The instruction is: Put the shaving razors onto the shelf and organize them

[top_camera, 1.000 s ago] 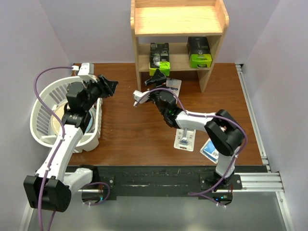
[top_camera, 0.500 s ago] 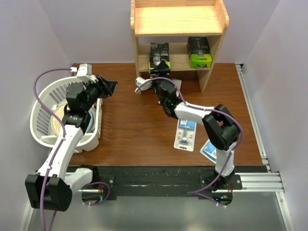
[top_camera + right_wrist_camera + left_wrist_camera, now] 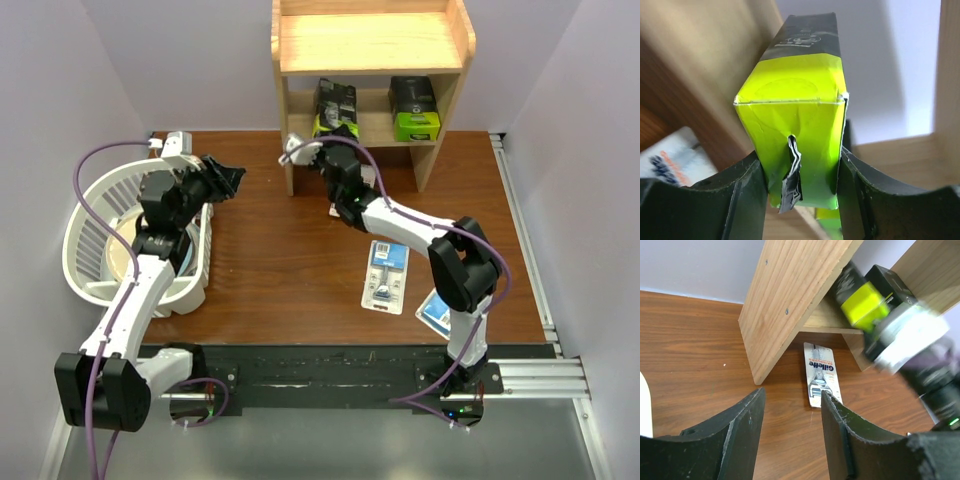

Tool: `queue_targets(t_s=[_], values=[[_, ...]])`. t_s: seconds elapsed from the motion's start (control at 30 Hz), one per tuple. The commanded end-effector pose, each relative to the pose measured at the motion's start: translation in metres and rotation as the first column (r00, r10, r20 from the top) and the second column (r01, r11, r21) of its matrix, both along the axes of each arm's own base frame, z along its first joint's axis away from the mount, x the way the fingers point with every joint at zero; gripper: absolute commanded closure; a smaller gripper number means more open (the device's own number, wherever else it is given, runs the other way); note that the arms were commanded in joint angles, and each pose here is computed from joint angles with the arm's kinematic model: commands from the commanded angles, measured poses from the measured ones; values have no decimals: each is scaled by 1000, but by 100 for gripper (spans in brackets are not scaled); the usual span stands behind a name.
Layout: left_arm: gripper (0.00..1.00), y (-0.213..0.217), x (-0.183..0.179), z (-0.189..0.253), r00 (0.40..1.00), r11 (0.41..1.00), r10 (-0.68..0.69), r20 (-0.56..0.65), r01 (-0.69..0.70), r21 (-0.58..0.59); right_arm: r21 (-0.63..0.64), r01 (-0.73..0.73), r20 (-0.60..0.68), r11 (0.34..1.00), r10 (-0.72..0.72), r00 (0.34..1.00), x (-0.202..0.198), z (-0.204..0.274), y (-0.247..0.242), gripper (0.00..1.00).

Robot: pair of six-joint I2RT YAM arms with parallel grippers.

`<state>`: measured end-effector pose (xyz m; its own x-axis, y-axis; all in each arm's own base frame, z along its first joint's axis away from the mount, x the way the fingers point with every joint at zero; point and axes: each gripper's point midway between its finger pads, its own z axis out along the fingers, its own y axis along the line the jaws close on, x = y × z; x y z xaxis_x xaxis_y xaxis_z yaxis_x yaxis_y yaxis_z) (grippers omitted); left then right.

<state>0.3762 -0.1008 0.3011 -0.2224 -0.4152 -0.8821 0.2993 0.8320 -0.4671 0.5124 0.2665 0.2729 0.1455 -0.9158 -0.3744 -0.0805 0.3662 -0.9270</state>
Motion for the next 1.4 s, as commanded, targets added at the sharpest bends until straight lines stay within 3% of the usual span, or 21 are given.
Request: queue_targets(t_s=[0.0,0.27,0.3,0.43,0.47,0.53,0.57,0.77,0.87,1.1,1.37], values=[[47,1,6,14,999,1000,-5,41,5,-3,504,187,-214,843,-88,973,-7,36,-43,62],[48,-1,17,7,1000,998,-27,-8,28,52,731,316,-419,604,33,907,-50,14,-46,62],[48,0,21,7,999,997,-30,-9,31,67,778,343,-444,526,73,893,-54,12,-42,62],[48,-4,31,1,998,994,-55,-26,57,97,821,461,-533,336,164,830,-64,-2,-49,60],[48,-4,34,0,998,992,-59,-23,61,107,823,511,-555,248,162,816,-60,-6,-59,60],[48,-7,41,0,997,989,-80,-17,82,122,804,569,-595,172,228,771,-61,-17,-59,61],[48,-7,44,0,996,985,-88,-7,88,148,788,610,-609,79,242,755,-55,-23,-68,62],[48,-7,56,9,993,967,-115,20,107,229,669,720,-593,-185,451,667,-50,-39,-57,63],[48,-11,53,12,989,961,-142,29,131,244,621,744,-557,-247,529,640,-49,-34,-41,61],[46,-23,46,1,975,947,-221,4,214,242,579,762,-528,-291,578,622,-48,-21,-18,54],[45,-49,41,7,953,930,-301,35,285,233,549,779,-536,-301,589,605,-48,-20,1,12]])
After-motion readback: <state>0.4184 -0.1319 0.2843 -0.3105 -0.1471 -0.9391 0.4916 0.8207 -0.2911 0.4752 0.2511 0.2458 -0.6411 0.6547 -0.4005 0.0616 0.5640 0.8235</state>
